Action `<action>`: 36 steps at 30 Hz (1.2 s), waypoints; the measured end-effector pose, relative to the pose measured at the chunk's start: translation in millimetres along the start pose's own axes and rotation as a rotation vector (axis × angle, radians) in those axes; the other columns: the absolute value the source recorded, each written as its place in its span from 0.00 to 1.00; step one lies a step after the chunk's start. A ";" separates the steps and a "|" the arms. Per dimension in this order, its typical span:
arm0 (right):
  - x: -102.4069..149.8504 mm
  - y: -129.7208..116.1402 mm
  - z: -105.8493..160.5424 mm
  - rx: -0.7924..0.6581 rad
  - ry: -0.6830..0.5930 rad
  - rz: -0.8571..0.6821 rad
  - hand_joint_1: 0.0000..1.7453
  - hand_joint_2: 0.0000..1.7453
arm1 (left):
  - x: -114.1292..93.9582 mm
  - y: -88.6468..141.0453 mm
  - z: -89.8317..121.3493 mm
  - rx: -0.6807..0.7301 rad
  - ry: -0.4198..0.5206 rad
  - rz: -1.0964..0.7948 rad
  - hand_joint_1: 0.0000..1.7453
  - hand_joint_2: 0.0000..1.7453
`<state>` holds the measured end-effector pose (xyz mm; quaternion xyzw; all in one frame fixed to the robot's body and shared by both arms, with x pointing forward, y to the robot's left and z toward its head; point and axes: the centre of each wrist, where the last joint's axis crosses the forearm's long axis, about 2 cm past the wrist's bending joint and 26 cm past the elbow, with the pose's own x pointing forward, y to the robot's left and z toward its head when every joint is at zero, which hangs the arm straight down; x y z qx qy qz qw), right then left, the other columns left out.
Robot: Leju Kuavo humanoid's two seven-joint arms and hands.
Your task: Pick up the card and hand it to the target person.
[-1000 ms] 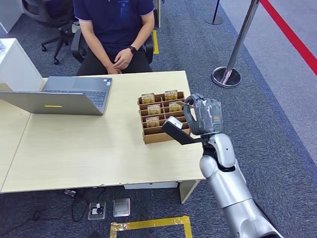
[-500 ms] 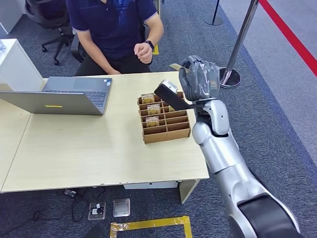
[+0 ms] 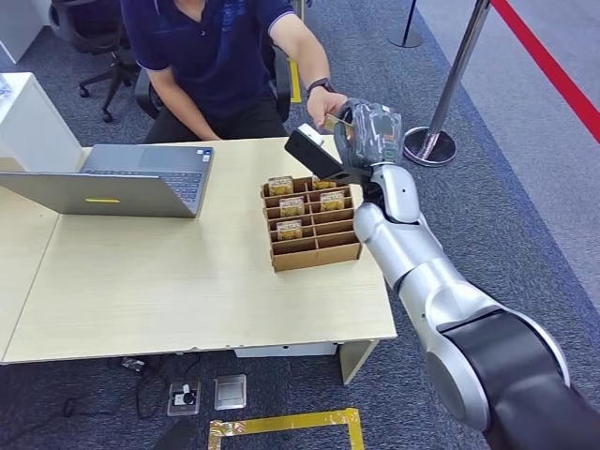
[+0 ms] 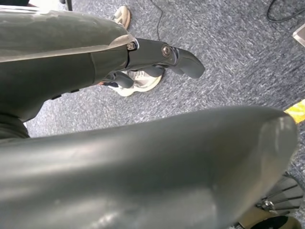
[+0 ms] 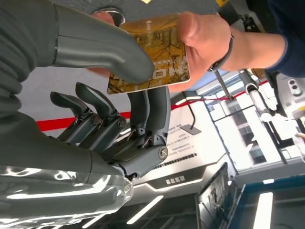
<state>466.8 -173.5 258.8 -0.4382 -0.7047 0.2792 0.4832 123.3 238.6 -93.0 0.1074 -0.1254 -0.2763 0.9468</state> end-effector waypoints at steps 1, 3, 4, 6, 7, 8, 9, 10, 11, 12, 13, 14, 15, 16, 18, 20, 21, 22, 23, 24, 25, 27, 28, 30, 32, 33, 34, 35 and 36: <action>-1.2 1.4 0.6 0.007 0.005 0.007 1.00 1.00 | 0.1 0.1 0.0 0.000 0.000 0.003 0.00 0.00; -3.0 3.4 1.3 0.018 0.012 0.019 1.00 1.00 | 0.2 0.0 0.0 -0.002 0.002 0.011 0.00 0.00; -3.8 4.1 1.6 0.021 0.016 0.024 1.00 1.00 | 0.3 -0.1 0.0 -0.004 0.003 0.015 0.00 0.00; -5.2 5.6 2.5 0.024 0.023 0.036 1.00 1.00 | 0.3 -0.2 0.1 -0.004 0.004 0.020 0.00 0.00; -5.8 6.3 3.0 0.024 0.026 0.042 1.00 1.00 | 0.4 -0.3 0.1 -0.004 0.004 0.022 0.00 0.00; -6.3 6.9 3.4 0.025 0.029 0.047 1.00 1.00 | 0.4 -0.4 0.1 -0.004 0.004 0.023 0.00 0.00; -6.8 7.4 3.8 0.026 0.031 0.050 0.75 1.00 | 0.5 -0.5 0.2 -0.004 0.004 0.024 0.00 0.00; -7.2 7.9 4.2 0.028 0.033 0.053 0.50 1.00 | 0.6 -0.6 0.2 -0.004 0.004 0.025 0.00 0.00; -7.7 8.4 4.5 0.030 0.035 0.055 0.25 1.00 | 0.7 -0.7 0.2 -0.004 0.004 0.025 0.00 0.00; -8.2 8.9 4.9 0.033 0.037 0.057 0.00 1.00 | 0.7 -0.8 0.3 -0.003 0.004 0.025 0.00 0.00; -8.7 9.4 5.2 0.034 0.040 0.057 0.00 1.00 | 0.8 -0.8 0.3 -0.003 0.005 0.025 0.00 0.00; -9.3 9.6 5.5 0.032 0.042 0.055 0.00 1.00 | 0.8 -0.9 0.3 -0.002 0.005 0.026 0.00 0.00; -9.9 9.7 5.6 0.029 0.045 0.049 0.00 1.00 | 1.0 -1.1 0.4 0.000 0.005 0.026 0.00 0.00; -10.6 9.7 5.7 0.025 0.046 0.041 0.00 1.00 | 1.1 -1.2 0.4 0.001 0.005 0.026 0.00 0.00; -12.1 9.1 5.4 0.014 0.046 0.025 0.00 1.00 | 1.5 -1.8 0.6 0.002 0.006 0.027 0.00 0.00; -13.5 8.3 5.1 0.003 0.043 0.014 0.00 1.00 | 2.0 -2.5 0.8 0.001 0.006 0.025 0.00 0.00; -14.3 7.9 4.9 -0.004 0.040 0.009 0.00 1.00 | 2.2 -3.0 0.9 0.001 0.007 0.024 0.00 0.00; -15.4 7.1 4.6 -0.015 0.036 0.004 0.00 1.00 | 2.5 -3.4 1.1 0.000 0.008 0.021 0.00 0.00; -16.6 6.3 4.3 -0.027 0.032 -0.002 0.00 1.00 | 2.6 -3.8 1.2 0.000 0.011 0.019 0.00 0.00; -17.8 5.1 4.0 -0.044 0.028 -0.009 0.00 1.00 | 2.7 -4.2 1.3 -0.001 0.013 0.017 0.00 0.00; -19.3 4.0 3.8 -0.062 0.023 -0.018 0.00 1.00 | 2.8 -4.6 1.4 -0.001 0.016 0.015 0.00 0.00; -23.6 1.9 4.7 -0.101 0.015 -0.044 0.00 1.00 | 2.8 -5.2 1.5 -0.002 0.019 0.012 0.00 0.00; -26.4 1.2 5.9 -0.119 0.011 -0.060 0.00 1.00 | 2.8 -5.5 1.6 -0.002 0.019 0.010 0.00 0.00; -36.2 0.9 12.8 -0.160 0.001 -0.123 0.00 1.00 | 1.8 -6.6 1.7 -0.002 0.021 0.007 0.00 0.00; -49.5 2.1 25.0 -0.188 -0.004 -0.229 0.00 1.00 | -0.3 -8.1 1.9 -0.003 0.020 0.008 0.00 0.00; -56.1 2.6 32.0 -0.189 -0.001 -0.301 0.00 1.00 | -1.7 -9.0 2.0 -0.005 0.019 0.011 0.00 0.00; -63.6 3.5 40.8 -0.180 0.005 -0.387 0.00 1.00 | -3.7 -10.1 2.1 -0.006 0.017 0.016 0.00 0.00; -71.9 3.9 50.8 -0.166 0.010 -0.481 0.00 1.00 | -6.0 -11.4 2.1 -0.008 0.015 0.023 0.00 0.00; -75.7 4.0 56.2 -0.158 0.011 -0.532 0.00 1.00 | -7.2 -12.0 2.2 -0.010 0.013 0.027 0.00 0.00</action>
